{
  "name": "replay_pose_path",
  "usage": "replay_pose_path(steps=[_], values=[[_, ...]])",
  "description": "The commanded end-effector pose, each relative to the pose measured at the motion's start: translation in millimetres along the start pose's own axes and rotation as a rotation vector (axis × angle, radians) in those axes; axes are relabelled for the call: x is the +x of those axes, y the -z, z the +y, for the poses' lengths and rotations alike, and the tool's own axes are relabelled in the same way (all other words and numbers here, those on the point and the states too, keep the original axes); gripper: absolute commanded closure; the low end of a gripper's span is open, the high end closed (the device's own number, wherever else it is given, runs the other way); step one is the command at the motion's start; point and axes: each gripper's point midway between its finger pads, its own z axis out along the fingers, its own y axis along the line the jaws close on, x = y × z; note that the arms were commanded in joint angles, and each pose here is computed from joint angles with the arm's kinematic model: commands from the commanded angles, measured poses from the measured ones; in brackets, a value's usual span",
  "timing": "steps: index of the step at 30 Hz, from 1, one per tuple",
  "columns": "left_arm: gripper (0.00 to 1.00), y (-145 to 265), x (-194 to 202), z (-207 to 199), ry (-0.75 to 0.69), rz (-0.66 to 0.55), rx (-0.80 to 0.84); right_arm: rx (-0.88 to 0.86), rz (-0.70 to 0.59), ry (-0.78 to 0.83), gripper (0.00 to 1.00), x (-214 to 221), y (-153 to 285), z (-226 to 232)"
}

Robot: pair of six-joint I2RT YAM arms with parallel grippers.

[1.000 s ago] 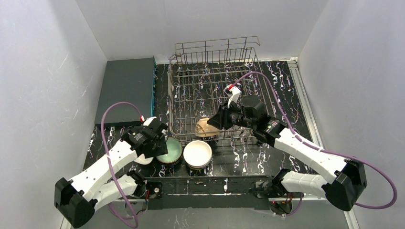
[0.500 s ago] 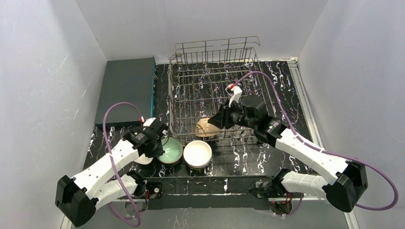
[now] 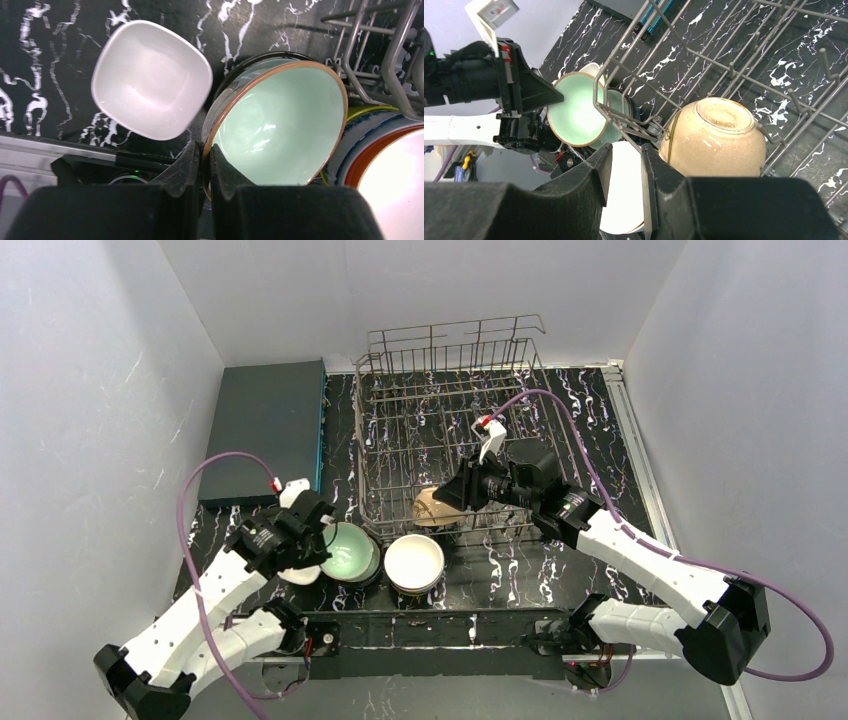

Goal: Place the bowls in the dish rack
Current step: Pick up the bowl from the center of the board, then adjust the bowl.

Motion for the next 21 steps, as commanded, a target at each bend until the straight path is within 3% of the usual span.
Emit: replay_pose_path(steps=[1,16,21], values=[[1.0,22,-18,29,0.022,-0.108,-0.084,-0.067,-0.056,0.008,0.63,-19,2,16],[1.0,85,-85,30,0.061,-0.445,0.066,-0.141,-0.038,-0.013,0.42,-18,-5,28],[1.0,106,-115,-9,0.008,-0.541,0.239,-0.167,-0.041,-0.013,0.2,-21,-5,34]])
